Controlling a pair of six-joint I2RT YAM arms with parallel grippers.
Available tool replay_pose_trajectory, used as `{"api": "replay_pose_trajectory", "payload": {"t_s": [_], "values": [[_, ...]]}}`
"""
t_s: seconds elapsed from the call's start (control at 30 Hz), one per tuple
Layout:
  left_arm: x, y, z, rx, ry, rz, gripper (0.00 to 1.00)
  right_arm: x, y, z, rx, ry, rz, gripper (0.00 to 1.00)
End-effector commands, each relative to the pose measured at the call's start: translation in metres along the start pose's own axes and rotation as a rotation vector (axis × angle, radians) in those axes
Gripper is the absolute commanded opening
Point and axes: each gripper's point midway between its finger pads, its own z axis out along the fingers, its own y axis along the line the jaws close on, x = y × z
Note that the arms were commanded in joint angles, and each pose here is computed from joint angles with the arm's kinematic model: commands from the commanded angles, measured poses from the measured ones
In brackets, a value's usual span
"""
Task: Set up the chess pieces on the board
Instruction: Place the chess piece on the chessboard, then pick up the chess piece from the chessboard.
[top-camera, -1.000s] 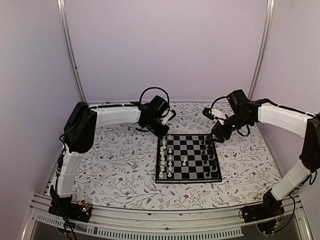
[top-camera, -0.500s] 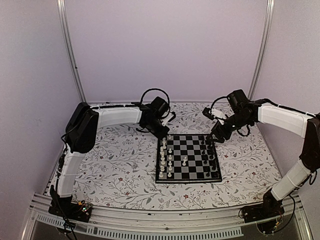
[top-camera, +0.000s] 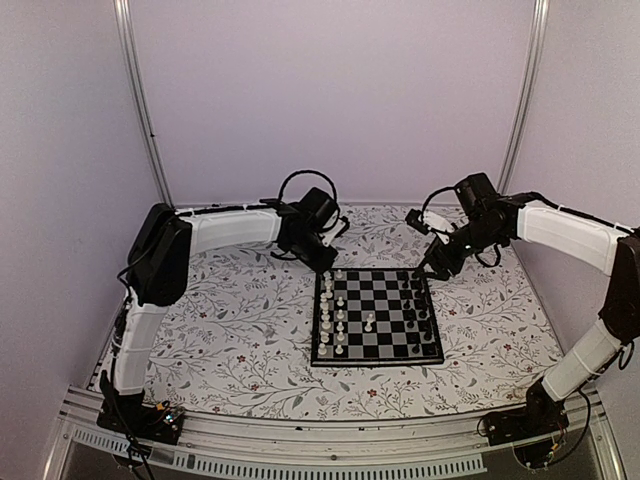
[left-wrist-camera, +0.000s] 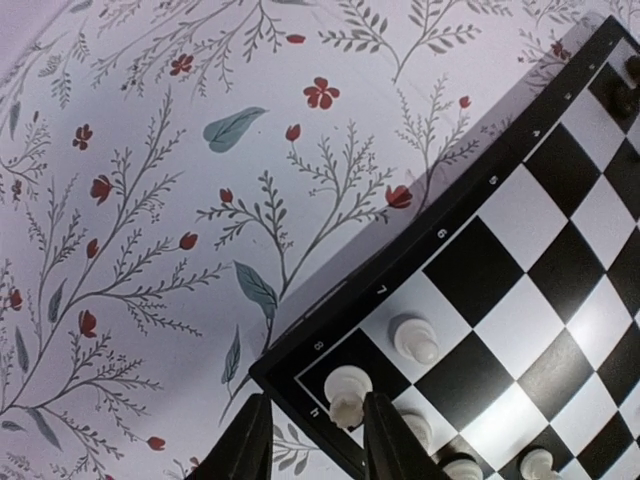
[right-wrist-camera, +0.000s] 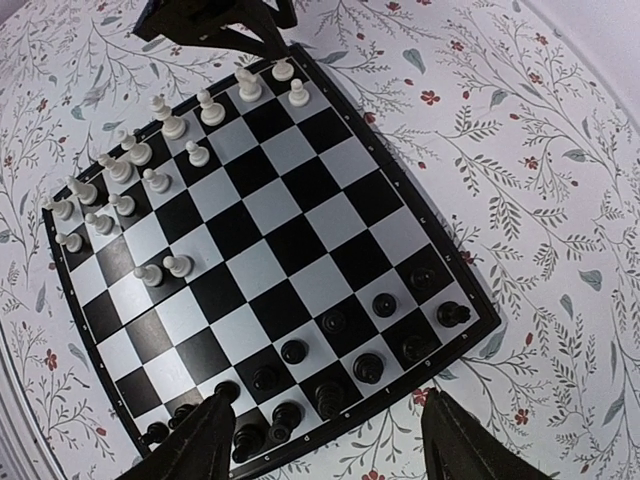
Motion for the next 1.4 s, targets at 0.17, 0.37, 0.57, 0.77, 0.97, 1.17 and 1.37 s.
{"api": "replay_pose_trajectory", "payload": {"t_s": [0.17,0.37,0.57,0.77,0.97,1.17,1.37], "values": [[-0.06,-0.045,-0.116,0.08,-0.223,0.059,0.33,-0.017,-0.043,-0.024,0.251,-0.016,-0.008,0.99],[-0.037,-0.102,-0.107,0.148,-0.15,0.133,0.32,-0.017,-0.071,-0.042,0.371,-0.038,0.05,0.99],[-0.02,-0.144,-0.082,0.199,-0.075,0.186,0.31,-0.019,-0.088,-0.059,0.344,-0.089,0.169,0.99],[-0.007,-0.166,-0.062,0.246,0.0,0.213,0.31,-0.019,-0.086,-0.064,0.339,-0.097,0.153,0.99],[0.004,-0.172,-0.049,0.262,0.05,0.222,0.31,-0.011,-0.083,-0.054,0.316,-0.078,0.161,0.99],[0.014,-0.174,-0.038,0.267,0.094,0.225,0.28,-0.01,-0.082,-0.053,0.31,-0.077,0.157,0.99],[0.02,-0.176,-0.032,0.276,0.118,0.222,0.29,-0.008,-0.082,-0.049,0.302,-0.07,0.16,0.99]]}}
